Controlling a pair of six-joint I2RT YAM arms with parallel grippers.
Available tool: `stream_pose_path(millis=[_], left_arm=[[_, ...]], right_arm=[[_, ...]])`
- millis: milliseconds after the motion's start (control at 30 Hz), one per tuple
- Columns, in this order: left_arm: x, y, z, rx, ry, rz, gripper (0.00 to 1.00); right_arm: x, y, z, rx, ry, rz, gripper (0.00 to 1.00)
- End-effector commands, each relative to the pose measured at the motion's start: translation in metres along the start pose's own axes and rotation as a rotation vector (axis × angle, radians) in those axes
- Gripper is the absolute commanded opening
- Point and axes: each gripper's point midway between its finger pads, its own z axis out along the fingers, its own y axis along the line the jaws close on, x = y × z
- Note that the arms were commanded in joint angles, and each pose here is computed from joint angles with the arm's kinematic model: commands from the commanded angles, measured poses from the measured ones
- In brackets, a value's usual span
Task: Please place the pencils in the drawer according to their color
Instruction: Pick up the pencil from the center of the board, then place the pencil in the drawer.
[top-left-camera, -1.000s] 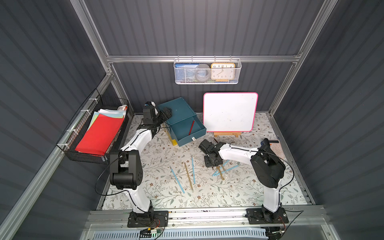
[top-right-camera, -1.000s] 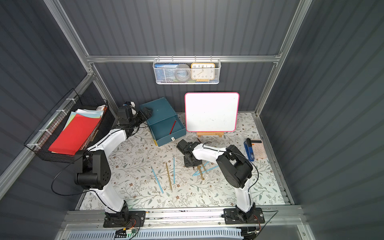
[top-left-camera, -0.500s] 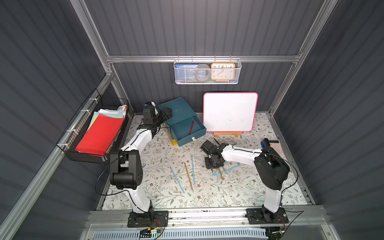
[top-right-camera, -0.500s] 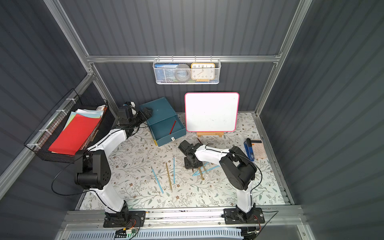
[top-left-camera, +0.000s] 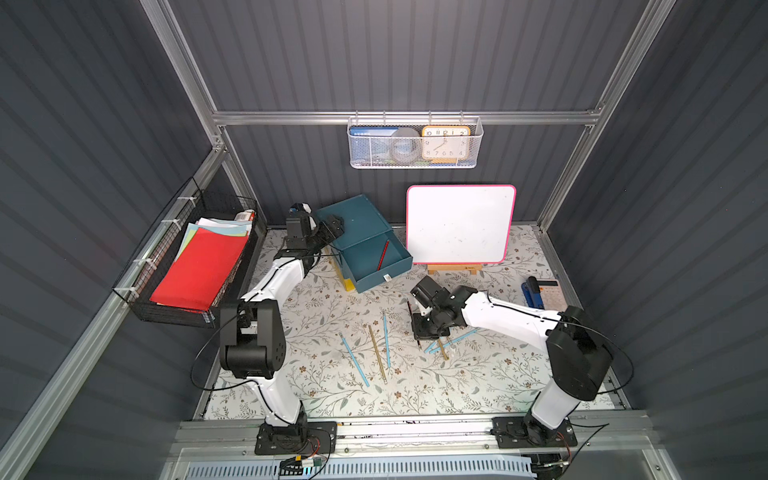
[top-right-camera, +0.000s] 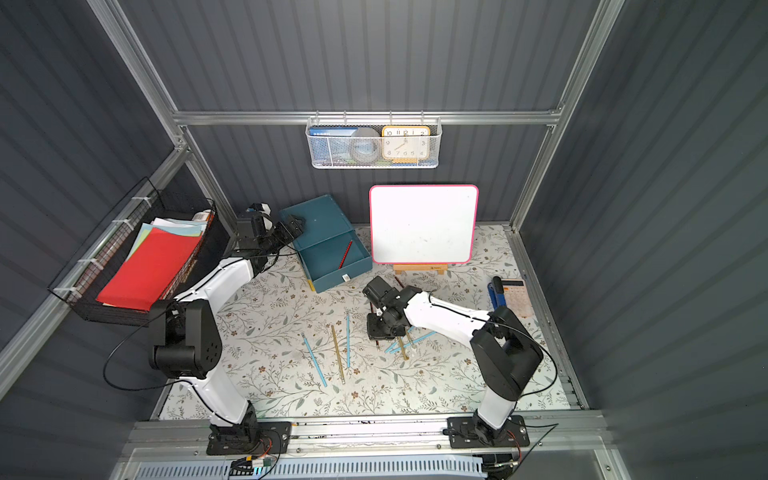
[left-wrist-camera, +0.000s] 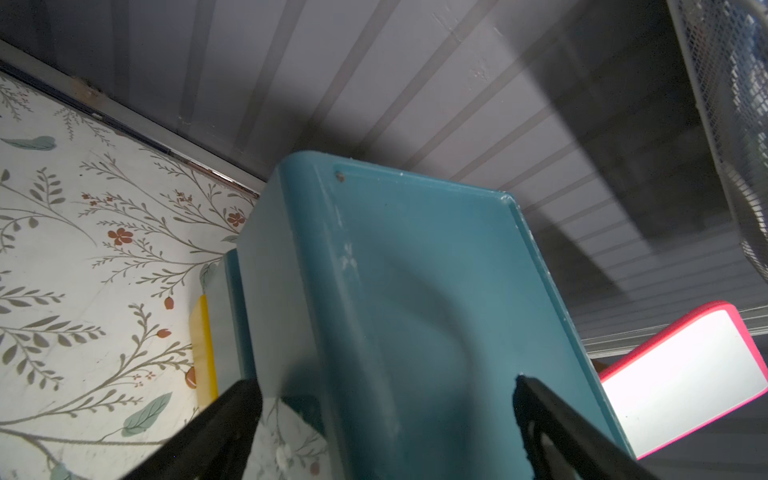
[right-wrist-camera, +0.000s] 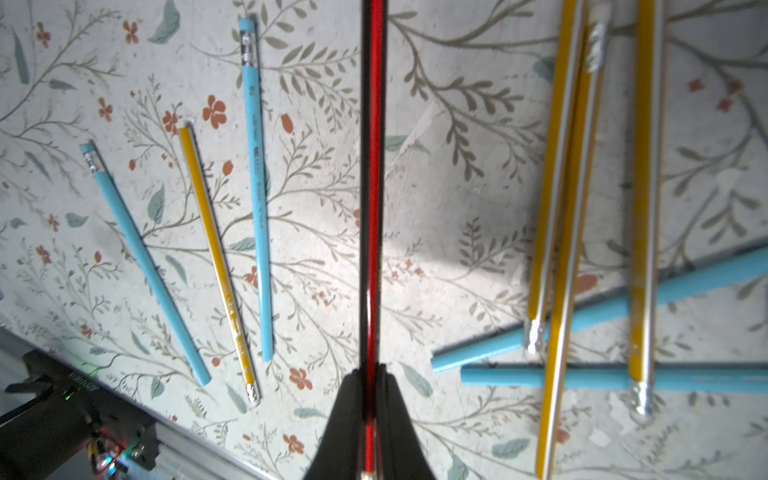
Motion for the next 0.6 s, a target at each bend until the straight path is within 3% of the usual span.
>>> stream_pose_path(millis=[0,333,567], left_arm=[[-0.001,0.000,0.005,0.010,-0.001,0.014,1.00],[-0.001,0.000,0.006,0.010,-0.001,0.010,1.00],[-0.001,-0.001,0.006,0.012,-0.002,0.009,1.00]], right_arm=[[0.019,0.004,-0.018,-0.046,0.048,0.013,0.00],[0.046,0.032,-0.080,-0.187,0.078,-0.049,0.00],[0.030,0.061,-0.128,-0.286,-0.015,-0.070,0.00]])
